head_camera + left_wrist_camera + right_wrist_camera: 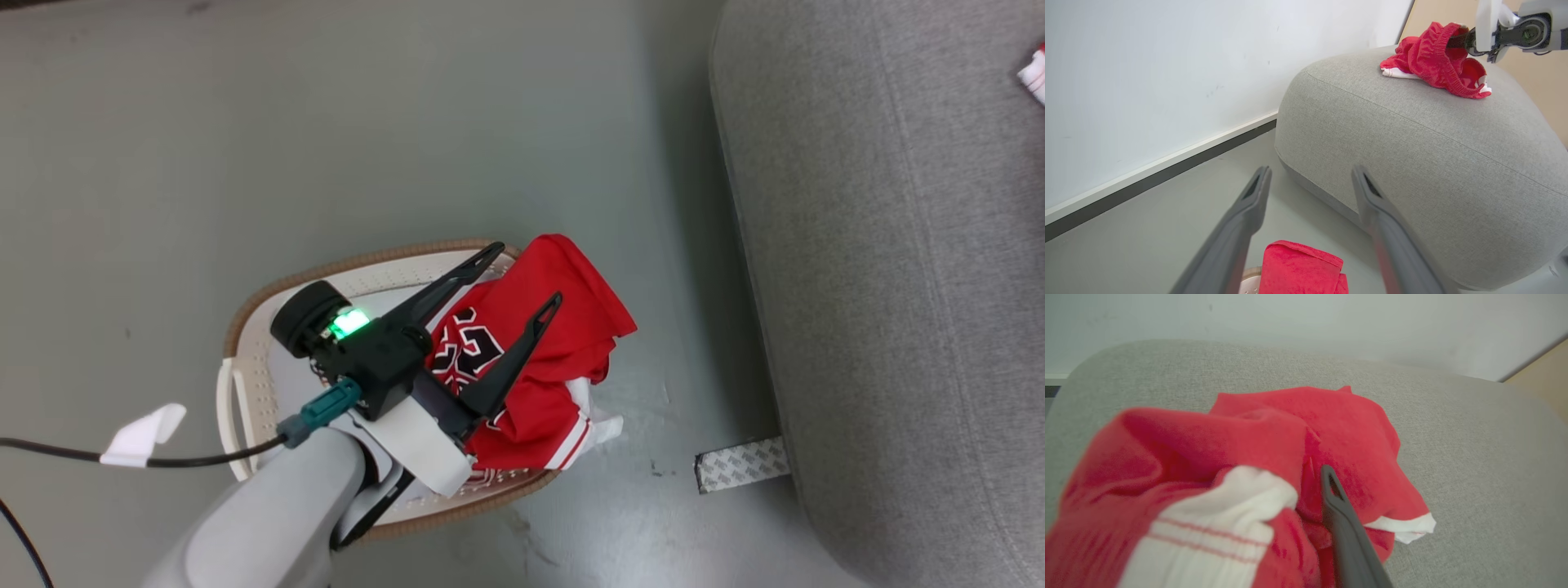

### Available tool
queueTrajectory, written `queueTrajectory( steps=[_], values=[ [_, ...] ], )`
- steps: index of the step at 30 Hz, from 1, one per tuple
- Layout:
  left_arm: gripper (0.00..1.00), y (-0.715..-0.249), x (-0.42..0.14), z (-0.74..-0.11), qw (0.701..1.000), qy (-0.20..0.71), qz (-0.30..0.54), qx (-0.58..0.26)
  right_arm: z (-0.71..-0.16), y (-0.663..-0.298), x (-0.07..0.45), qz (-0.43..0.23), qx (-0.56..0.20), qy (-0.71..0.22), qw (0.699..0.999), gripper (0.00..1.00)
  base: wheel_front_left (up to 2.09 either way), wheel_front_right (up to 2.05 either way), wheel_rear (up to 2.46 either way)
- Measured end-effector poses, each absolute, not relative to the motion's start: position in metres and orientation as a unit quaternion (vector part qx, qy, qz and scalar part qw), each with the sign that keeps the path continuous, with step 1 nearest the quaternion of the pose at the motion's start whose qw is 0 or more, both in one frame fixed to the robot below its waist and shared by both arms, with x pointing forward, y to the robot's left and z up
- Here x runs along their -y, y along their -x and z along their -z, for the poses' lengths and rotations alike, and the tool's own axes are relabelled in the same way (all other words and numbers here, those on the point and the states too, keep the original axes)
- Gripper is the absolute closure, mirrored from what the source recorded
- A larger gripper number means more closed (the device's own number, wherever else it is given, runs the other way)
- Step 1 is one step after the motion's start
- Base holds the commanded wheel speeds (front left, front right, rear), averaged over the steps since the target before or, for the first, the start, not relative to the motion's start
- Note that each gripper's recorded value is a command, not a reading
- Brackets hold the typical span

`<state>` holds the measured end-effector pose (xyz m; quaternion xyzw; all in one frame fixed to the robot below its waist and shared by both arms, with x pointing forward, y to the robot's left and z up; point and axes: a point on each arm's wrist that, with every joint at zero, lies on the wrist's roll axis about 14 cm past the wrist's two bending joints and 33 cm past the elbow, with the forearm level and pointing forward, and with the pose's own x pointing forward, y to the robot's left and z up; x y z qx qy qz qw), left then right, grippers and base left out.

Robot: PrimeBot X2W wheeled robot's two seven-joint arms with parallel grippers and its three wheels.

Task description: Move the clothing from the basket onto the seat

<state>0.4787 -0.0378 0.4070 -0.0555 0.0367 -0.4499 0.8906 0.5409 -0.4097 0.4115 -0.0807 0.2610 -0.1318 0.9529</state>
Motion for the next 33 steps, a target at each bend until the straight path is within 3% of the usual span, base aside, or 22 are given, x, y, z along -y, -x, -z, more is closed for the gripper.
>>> queueTrajectory(
  steps=[5,18,25,33],
  values=[
    [0.0,-0.479,0.036,-0.427,0.896,0.053,0.44,-0.019,-0.42,-0.526,0.408,0.106,-0.287,0.123,0.944,0.0,0.0,0.0,0.0],
    [0.0,-0.461,0.013,-0.478,0.924,0.047,0.379,0.007,-0.453,-0.465,0.379,0.039,-0.286,0.11,0.951,0.0,0.0,0.0,0.0],
    [0.0,-0.442,-0.006,-0.524,0.938,0.035,0.341,0.05,-0.492,-0.445,0.349,-0.002,-0.222,0.085,0.971,0.0,0.0,0.0,0.0],
    [0.0,-0.419,-0.046,-0.571,0.959,0.032,0.261,0.105,-0.556,-0.434,0.315,-0.039,-0.072,0.057,0.995,0.0,0.0,0.0,0.0]
  ],
)
